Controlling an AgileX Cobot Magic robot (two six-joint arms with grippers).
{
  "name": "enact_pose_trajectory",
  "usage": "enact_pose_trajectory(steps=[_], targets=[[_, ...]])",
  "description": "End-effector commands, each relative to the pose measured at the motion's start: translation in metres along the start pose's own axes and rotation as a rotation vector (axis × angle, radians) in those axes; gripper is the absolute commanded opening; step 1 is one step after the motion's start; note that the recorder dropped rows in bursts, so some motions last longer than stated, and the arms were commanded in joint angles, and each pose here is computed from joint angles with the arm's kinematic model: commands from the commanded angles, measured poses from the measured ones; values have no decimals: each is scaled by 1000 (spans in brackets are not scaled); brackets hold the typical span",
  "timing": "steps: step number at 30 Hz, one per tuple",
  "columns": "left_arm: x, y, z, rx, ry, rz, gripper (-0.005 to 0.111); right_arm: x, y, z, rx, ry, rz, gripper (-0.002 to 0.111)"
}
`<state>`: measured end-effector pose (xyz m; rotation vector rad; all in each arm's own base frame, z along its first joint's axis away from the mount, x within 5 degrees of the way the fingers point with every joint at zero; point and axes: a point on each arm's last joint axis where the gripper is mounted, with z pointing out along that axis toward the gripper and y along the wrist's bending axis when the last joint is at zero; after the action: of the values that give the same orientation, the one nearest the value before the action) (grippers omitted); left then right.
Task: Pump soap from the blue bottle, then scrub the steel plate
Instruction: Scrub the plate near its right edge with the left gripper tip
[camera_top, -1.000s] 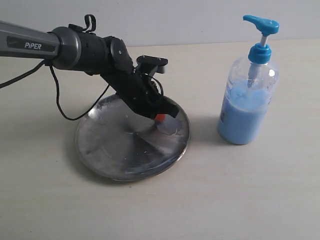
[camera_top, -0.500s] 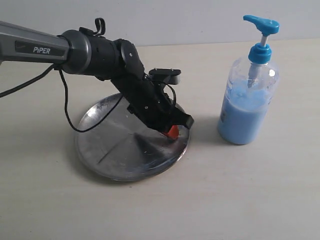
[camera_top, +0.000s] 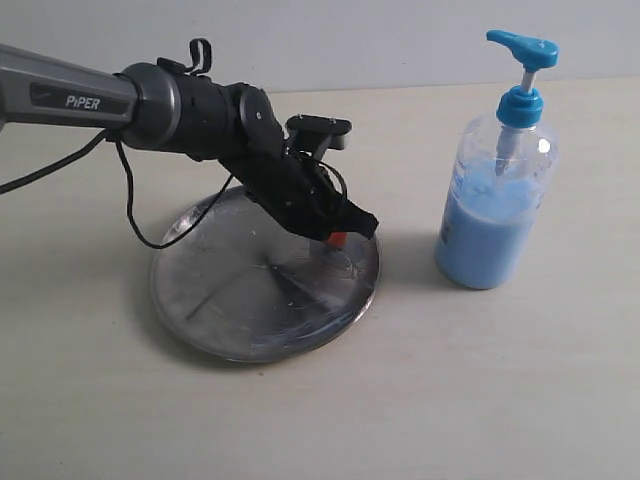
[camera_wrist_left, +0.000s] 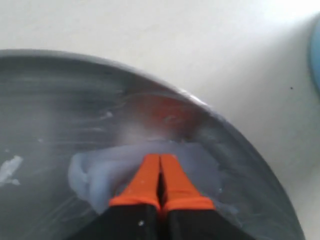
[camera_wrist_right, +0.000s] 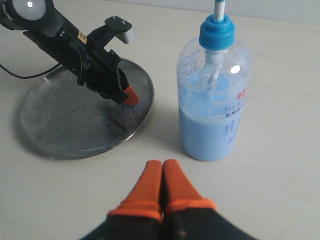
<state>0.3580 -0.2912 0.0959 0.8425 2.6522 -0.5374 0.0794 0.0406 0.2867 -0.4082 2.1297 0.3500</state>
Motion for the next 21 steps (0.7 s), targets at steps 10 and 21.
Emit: enact_pose_trajectory(steps=[10,21], targets=[[30,5,14,31,232,13,0,-3,0,-2,2,-30,-3,0],[29,-7,18,31,211,45,0,-2,0,-2,2,-28,-3,0]])
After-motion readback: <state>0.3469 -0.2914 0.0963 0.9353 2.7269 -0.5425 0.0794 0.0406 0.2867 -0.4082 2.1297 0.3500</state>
